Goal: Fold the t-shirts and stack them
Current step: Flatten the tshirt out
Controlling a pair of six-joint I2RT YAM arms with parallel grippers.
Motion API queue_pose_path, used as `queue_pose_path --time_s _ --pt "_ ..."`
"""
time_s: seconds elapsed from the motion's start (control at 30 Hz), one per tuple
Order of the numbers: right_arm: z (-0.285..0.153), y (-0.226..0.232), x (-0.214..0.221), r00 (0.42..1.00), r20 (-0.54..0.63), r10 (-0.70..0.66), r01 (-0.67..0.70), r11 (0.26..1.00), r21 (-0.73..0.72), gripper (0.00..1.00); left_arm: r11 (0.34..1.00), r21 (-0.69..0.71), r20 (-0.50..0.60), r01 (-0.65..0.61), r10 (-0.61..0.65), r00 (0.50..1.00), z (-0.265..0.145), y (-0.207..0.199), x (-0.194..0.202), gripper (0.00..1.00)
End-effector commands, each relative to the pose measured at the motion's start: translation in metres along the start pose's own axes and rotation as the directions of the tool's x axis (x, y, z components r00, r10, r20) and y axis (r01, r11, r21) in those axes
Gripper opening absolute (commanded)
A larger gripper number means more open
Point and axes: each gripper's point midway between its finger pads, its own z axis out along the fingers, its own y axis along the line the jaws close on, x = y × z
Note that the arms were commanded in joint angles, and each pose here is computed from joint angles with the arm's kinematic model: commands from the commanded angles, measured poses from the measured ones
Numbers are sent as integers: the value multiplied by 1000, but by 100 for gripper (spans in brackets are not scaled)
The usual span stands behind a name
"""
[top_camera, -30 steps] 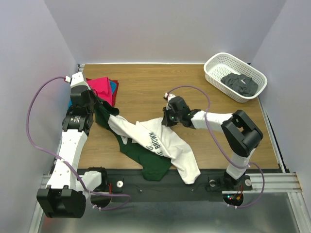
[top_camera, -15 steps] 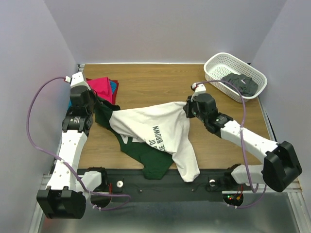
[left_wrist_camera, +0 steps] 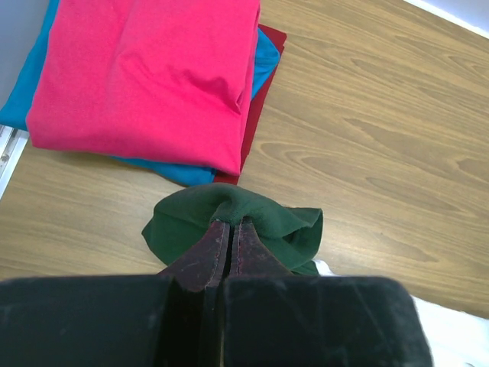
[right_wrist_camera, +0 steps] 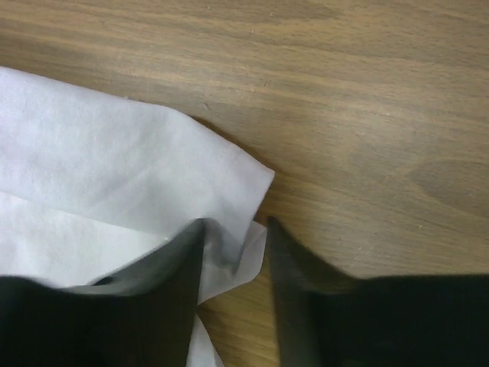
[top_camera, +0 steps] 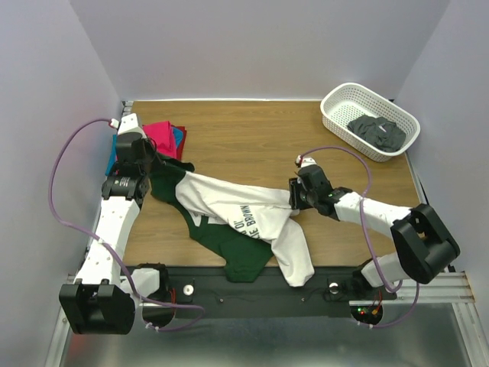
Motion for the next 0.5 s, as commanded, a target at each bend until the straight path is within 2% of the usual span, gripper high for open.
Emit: queue_pose_path --time_s 0.0,0.03,0.13,0.33,0.47 --pt "2 16 -28 999 51 19 -17 999 -44 61 1000 9 42 -9 9 999 -2 0 -11 0" --pt "2 20 -37 998 66 24 -21 999 -48 76 1000 11 43 -9 9 999 -3 -1 -11 0" --pt "4 17 -50 995 93 33 -30 999 -26 88 1000 9 42 -11 10 999 -2 0 -10 0" --pt "10 10 -76 988 140 67 -65 998 -20 89 1000 20 36 -12 11 999 -2 -2 -9 0" --pt "24 1 -76 989 125 78 -79 997 4 88 1000 22 34 -12 11 999 -2 -2 -8 0"
